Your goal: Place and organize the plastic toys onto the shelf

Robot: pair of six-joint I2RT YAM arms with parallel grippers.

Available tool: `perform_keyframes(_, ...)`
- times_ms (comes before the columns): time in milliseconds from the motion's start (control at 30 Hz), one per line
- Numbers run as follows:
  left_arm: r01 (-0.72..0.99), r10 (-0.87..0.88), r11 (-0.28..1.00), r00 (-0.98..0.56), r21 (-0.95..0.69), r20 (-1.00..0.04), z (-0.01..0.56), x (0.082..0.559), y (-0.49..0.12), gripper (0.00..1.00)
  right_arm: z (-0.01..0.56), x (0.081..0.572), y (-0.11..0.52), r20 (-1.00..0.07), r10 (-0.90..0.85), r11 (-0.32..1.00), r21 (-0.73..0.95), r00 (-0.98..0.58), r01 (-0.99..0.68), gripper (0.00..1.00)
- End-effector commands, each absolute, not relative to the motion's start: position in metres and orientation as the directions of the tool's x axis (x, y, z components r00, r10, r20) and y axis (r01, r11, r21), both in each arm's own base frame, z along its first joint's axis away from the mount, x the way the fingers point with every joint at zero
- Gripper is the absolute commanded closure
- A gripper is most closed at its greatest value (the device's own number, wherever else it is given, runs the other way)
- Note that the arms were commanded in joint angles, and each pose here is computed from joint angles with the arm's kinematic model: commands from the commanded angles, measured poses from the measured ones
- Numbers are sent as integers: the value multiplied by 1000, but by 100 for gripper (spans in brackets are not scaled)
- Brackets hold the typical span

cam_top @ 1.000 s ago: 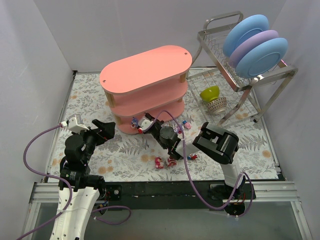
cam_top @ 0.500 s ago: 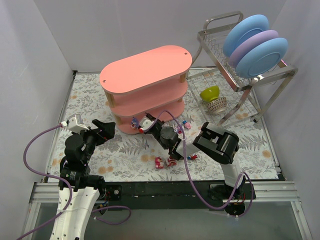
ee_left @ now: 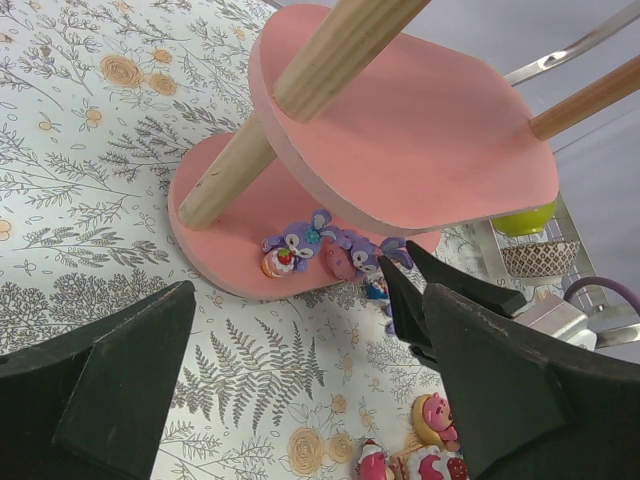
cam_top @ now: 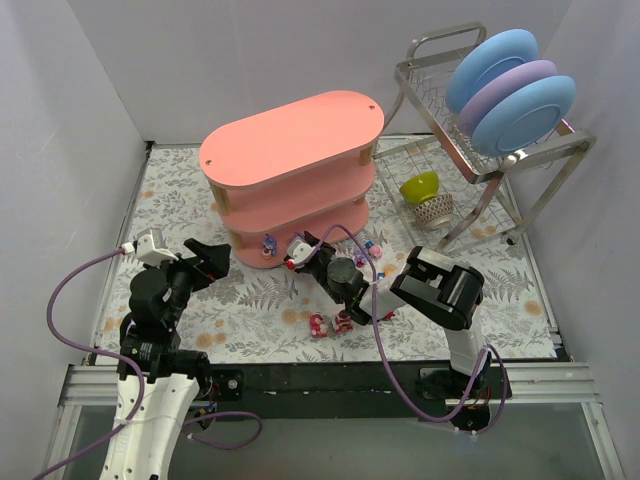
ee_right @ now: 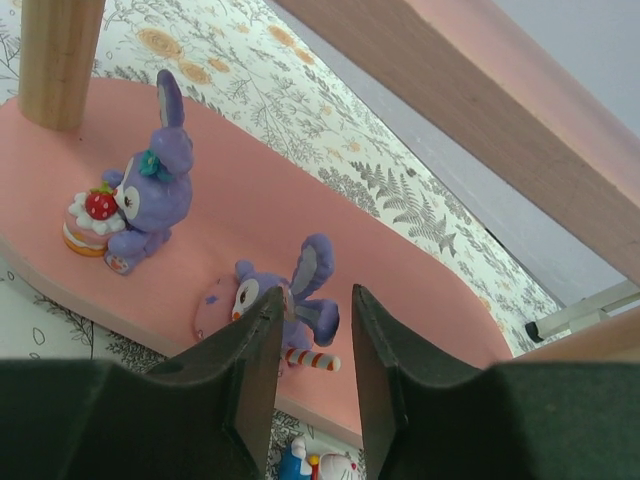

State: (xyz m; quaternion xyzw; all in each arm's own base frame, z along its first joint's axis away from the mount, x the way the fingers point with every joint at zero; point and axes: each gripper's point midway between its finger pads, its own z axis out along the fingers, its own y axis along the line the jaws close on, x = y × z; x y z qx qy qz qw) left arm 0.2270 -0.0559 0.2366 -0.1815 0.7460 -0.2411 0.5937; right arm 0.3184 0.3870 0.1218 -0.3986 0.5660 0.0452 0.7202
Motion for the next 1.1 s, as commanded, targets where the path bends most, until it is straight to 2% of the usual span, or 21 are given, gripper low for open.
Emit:
perform_keyframes(0,32,-546,823,-228,-567,-806,239,227,-58,2,243,311,368,-833,6,871,-268,554,-412,61)
perform_keyframes(33,32,-547,823,-226,-567,-806,240,228,-57,2,242,312,368,-833,3,869,-271,553,-414,64)
perform_keyframes(200,34,-547,823,-224,-567,-807,240,228,-57,2,241,314,374,-833,-12,862,-289,554,-416,64)
perform_keyframes(500,36,-547,823,-220,-568,-807,241,227,-57,2,250,316,378,-830,-19,856,-301,557,-421,56)
perform_keyframes(900,47,-548,822,-207,-567,-811,244,225,-57,2,254,302,374,-867,-26,810,-309,497,-498,24)
perform_keyframes(1067,49,-549,821,-205,-569,-810,245,224,-57,2,245,292,375,-903,-39,763,-303,427,-571,15)
